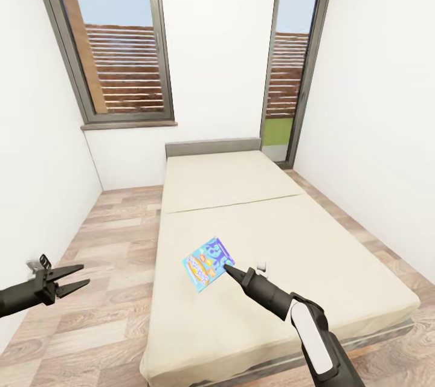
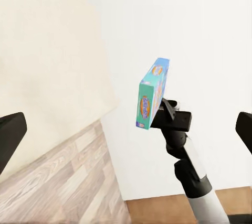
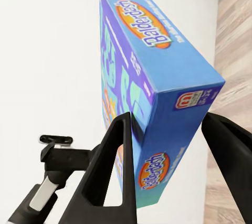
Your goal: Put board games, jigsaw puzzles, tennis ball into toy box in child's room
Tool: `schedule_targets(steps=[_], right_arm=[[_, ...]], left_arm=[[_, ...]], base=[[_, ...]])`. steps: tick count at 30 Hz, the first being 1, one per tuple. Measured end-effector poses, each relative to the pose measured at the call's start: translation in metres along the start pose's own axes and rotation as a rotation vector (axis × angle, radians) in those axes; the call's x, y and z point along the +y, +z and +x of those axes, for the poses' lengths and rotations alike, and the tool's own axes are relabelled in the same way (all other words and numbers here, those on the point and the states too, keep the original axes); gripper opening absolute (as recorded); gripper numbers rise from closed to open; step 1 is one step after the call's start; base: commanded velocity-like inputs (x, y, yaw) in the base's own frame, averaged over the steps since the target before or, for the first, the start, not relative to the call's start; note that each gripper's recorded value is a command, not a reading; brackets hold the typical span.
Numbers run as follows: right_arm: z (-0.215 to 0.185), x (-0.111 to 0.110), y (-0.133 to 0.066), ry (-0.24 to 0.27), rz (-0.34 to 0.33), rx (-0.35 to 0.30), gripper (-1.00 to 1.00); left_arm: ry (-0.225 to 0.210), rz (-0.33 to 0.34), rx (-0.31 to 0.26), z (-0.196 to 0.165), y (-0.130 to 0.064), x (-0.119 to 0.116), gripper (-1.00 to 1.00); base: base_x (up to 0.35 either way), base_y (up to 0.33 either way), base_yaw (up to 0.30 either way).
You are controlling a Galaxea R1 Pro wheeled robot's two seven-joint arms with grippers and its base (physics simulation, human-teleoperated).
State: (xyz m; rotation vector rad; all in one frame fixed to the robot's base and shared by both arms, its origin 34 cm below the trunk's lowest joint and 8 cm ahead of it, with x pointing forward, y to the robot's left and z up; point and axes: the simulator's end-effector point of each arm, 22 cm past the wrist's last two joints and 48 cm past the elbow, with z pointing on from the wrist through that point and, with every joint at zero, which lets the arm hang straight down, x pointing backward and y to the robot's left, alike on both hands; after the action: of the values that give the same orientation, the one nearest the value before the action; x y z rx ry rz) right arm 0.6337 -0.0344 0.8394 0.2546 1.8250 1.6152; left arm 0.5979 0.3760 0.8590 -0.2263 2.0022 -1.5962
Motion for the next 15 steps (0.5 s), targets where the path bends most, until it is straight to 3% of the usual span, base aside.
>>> schedule_targets(steps=[6, 15], right_arm=[[-0.005, 0.010, 0.000, -0.001, -0.001, -0.001, -1.00], [-0.017, 0.020, -0.003, 0.002, 0.007, -0.020, -1.00]], left_arm=[[0.010, 0.026, 0.024, 0.002, 0.014, -0.017, 1.00], [0.013, 0.035, 0.024, -0.004, 0.013, -0.034, 1.00]], base=[[-0.001, 0.000, -0.016], [-0.166, 0.000, -0.237]])
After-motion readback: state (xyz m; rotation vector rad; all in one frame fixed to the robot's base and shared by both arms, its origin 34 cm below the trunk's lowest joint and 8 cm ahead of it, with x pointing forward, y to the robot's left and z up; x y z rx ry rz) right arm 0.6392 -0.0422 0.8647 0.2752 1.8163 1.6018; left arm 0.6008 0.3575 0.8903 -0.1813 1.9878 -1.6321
